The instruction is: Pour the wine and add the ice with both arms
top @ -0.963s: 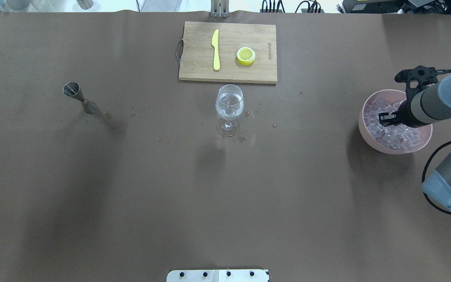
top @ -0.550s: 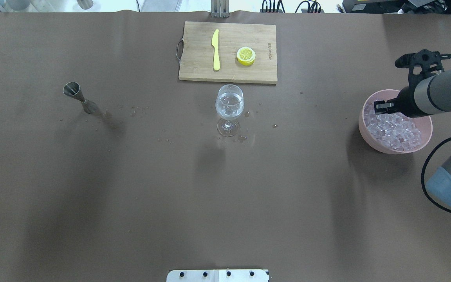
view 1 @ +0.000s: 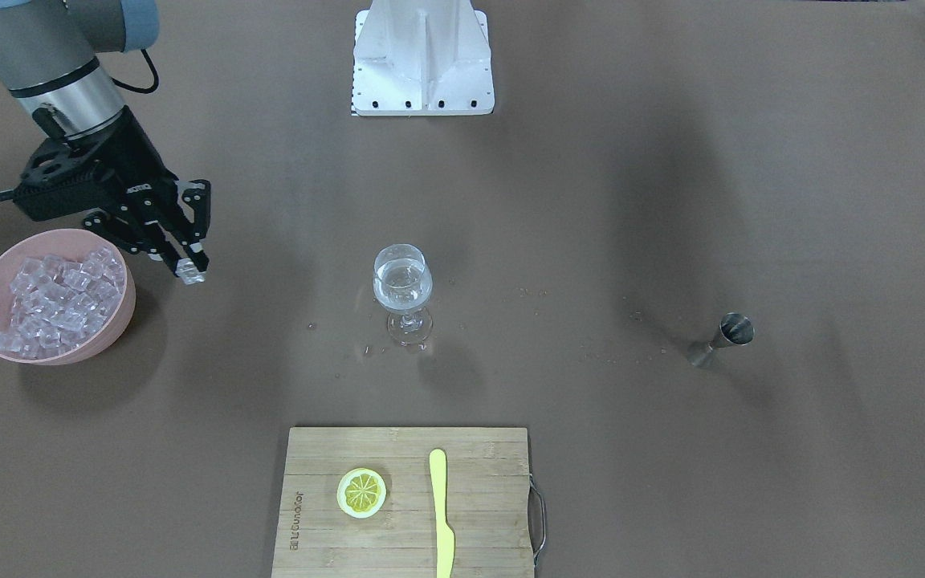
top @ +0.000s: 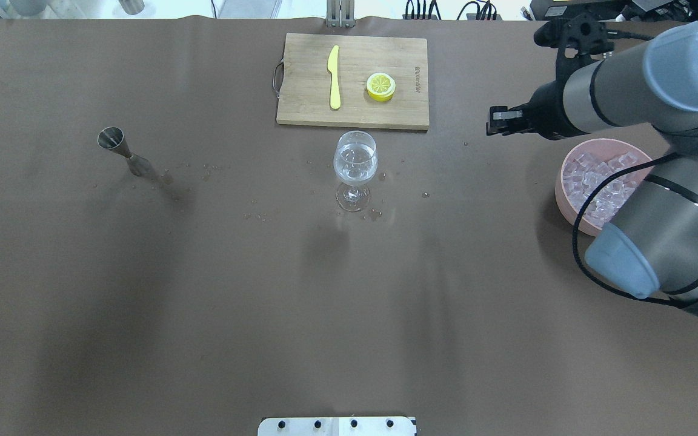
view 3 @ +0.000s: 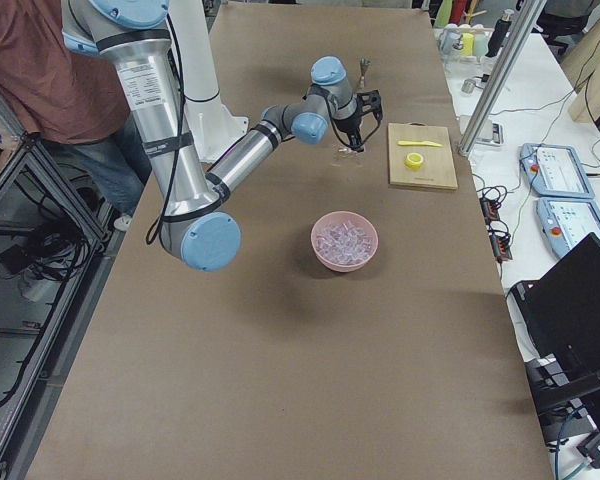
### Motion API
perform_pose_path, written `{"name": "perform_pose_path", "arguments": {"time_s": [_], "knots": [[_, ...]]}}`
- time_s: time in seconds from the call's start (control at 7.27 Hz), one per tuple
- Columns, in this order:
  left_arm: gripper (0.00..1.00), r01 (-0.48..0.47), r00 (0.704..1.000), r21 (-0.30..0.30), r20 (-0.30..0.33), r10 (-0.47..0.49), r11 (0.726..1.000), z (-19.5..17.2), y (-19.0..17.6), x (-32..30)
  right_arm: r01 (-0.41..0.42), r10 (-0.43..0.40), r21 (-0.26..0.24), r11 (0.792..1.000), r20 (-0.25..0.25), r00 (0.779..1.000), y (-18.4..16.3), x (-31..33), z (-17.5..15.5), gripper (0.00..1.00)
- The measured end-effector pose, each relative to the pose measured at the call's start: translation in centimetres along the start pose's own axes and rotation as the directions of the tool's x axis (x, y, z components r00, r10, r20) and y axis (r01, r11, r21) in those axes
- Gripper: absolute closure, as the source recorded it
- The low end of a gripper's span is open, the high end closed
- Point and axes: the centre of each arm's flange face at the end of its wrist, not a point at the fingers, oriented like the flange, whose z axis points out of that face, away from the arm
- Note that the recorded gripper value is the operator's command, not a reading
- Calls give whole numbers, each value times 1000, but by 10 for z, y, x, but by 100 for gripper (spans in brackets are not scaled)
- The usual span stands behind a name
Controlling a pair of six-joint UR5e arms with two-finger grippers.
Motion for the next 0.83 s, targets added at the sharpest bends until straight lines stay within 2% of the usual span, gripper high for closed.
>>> {"name": "perform_pose_path", "arguments": {"time_s": [0.28,0.41,0.83], "knots": [[2,3,1000,-2,-1,-3,1000,1,1,-1,-92,92,0,996,55,994,7,-75,21,100],[2,4,1000,-2,-1,-4,1000,2,2,-2,-129,128,14,992,57,990,12,-109,30,100],[2,7,1000,-4,-2,-7,1000,6,2,-6,-171,171,11,985,-23,985,21,-174,34,100]]}}
